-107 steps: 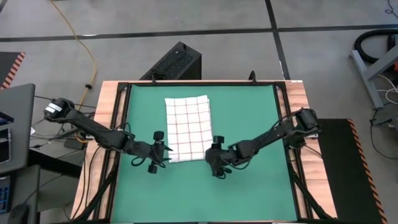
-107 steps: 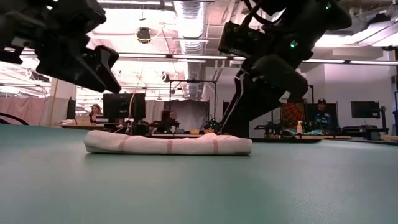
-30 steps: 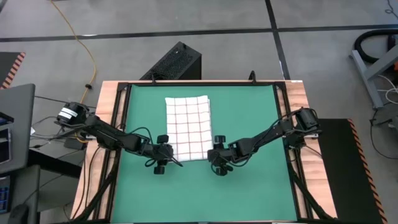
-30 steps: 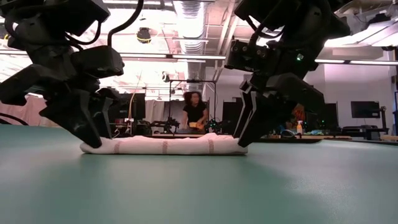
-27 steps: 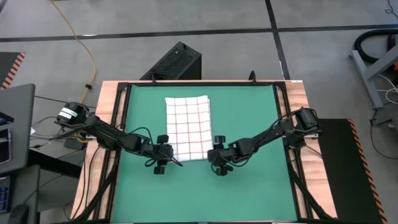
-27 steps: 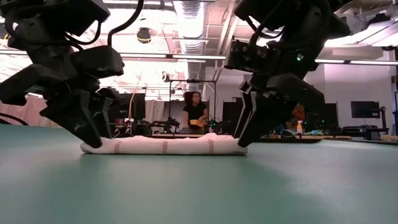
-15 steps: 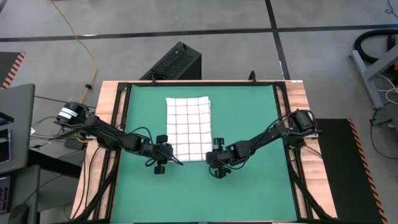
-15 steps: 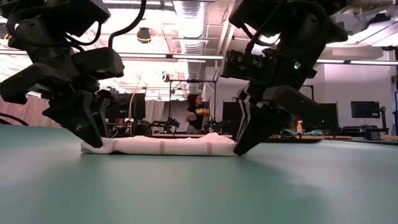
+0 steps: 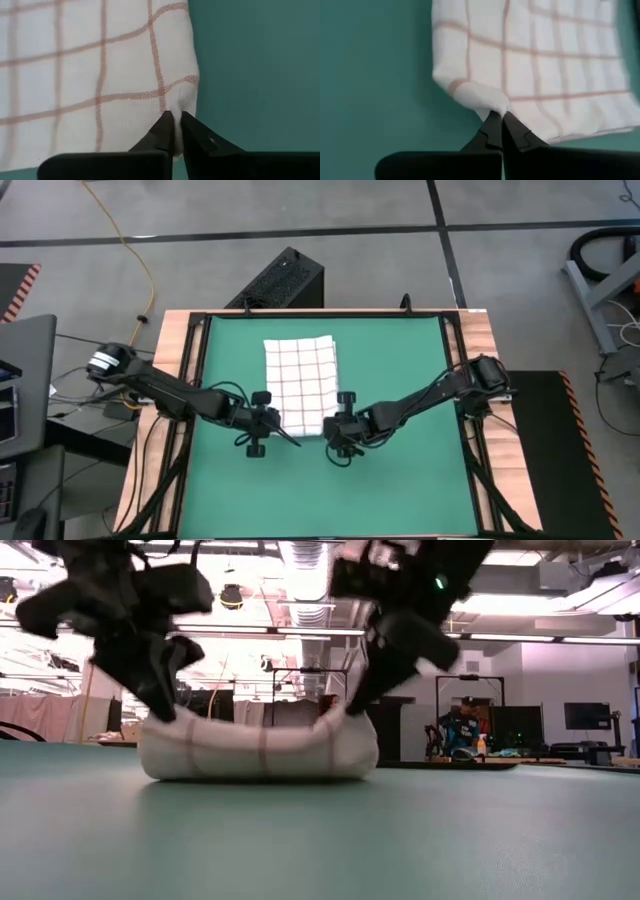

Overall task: Roll towel into tight, uniform cylinder
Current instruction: Roll the white patterned towel

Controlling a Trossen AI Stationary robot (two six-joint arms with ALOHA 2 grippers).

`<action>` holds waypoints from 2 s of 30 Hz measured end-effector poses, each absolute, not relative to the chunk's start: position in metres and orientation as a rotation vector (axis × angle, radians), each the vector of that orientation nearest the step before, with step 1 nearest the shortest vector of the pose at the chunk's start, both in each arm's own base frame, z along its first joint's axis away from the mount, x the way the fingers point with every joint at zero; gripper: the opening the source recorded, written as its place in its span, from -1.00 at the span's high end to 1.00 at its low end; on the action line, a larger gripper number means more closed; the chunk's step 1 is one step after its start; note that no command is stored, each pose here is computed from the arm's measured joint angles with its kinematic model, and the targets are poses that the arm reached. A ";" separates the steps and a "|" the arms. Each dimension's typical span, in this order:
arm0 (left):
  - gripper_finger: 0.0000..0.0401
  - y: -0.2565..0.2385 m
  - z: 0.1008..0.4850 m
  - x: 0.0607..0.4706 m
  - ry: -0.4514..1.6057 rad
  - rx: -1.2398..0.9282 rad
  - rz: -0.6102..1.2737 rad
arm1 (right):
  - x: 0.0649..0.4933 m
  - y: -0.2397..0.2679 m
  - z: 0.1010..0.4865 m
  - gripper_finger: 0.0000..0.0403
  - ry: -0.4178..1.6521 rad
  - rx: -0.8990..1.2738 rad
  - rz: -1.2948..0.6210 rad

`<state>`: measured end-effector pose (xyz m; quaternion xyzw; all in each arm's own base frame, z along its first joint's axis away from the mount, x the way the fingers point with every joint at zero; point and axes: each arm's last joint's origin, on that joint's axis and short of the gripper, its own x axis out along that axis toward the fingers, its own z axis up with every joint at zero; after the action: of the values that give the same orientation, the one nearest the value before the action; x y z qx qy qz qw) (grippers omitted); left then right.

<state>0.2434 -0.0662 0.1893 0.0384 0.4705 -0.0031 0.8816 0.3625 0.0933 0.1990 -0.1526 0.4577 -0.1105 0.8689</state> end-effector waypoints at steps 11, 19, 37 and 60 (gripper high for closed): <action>0.98 -0.035 0.247 0.219 0.898 0.309 0.260 | 0.346 0.048 0.266 0.98 0.891 -0.376 -0.456; 0.98 0.037 0.268 0.217 0.876 0.489 0.430 | 0.346 -0.028 0.301 0.98 0.791 -0.451 -0.569; 0.98 0.204 0.407 0.206 0.558 0.616 0.726 | 0.321 -0.167 0.390 0.98 0.449 -0.518 -0.875; 0.99 0.079 0.272 0.256 0.974 0.190 -0.265 | 0.327 0.010 0.301 0.99 0.821 -0.182 -0.547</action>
<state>0.2565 0.0794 0.2715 0.0910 0.4660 -0.1265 0.8710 0.3269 0.0102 0.3014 -0.0874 0.3937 -0.2624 0.8767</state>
